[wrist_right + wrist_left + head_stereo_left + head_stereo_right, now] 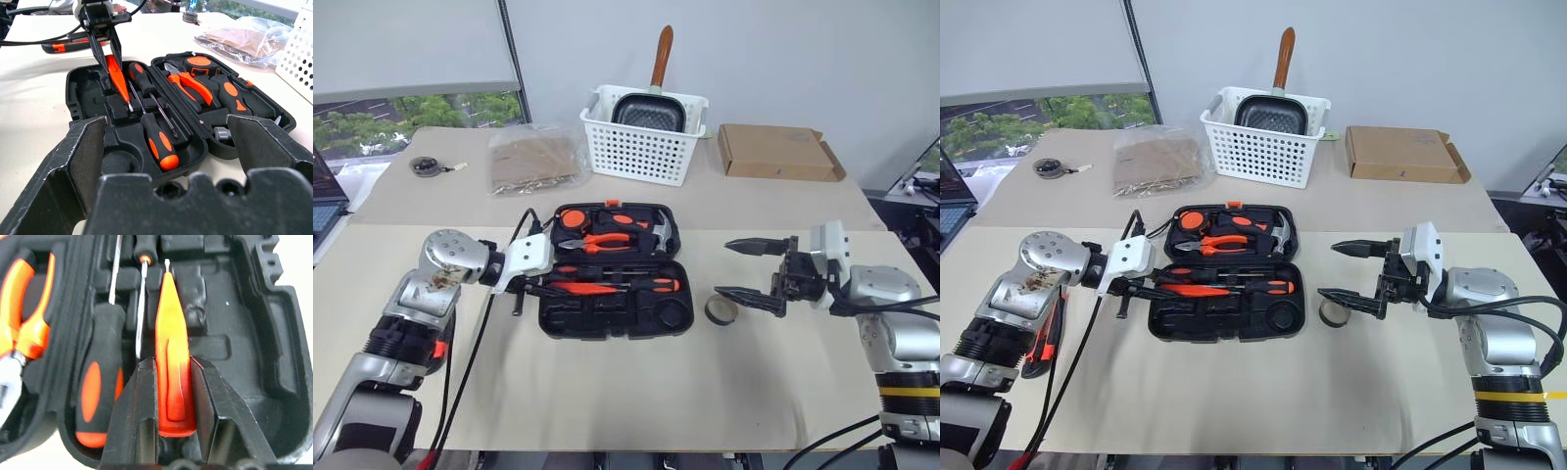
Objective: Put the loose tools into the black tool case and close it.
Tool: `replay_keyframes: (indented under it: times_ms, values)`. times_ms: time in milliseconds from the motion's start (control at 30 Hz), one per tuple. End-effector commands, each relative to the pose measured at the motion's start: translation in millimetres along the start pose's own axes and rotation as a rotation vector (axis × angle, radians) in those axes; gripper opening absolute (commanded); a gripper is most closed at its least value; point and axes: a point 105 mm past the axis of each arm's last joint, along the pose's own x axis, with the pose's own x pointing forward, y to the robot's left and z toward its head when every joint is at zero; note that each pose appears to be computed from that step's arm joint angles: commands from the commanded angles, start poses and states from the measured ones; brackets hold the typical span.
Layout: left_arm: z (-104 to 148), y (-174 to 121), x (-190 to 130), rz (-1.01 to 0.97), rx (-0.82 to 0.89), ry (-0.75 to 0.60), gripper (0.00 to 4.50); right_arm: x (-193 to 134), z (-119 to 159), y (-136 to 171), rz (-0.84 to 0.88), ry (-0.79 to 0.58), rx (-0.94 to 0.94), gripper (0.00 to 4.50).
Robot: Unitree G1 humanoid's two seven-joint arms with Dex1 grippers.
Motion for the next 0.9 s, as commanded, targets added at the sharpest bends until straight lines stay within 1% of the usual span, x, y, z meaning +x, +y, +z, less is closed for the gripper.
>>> replay_keyframes:
  times_ms: [33, 667, 733, 767, 867, 900]
  values:
    - [0.7, -1.1, -3.1, -0.003, 0.009, 0.020, 0.47, -0.3, 10.5, -2.5, -0.002, -0.025, -0.050, 4.50]
    - [-19.4, -6.7, 5.8, -0.032, -0.021, 0.093, 0.47, 2.2, 9.5, -1.3, 0.004, -0.027, -0.055, 4.50]
    - [-20.3, -4.7, 4.8, -0.016, -0.026, 0.088, 1.48, 2.2, 9.1, -1.4, 0.004, -0.026, -0.056, 4.50]
    - [-20.3, -3.2, 4.0, -0.005, -0.025, 0.083, 1.68, 2.4, 8.9, -1.7, 0.004, -0.026, -0.057, 4.50]
    - [-16.4, 1.9, 0.6, 0.035, -0.017, 0.054, 2.85, 2.9, 8.7, -2.6, 0.006, -0.025, -0.058, 4.50]
    - [-10.3, 3.9, -1.8, 0.049, -0.022, 0.018, 3.22, 3.1, 8.6, -2.9, 0.008, -0.024, -0.059, 4.50]
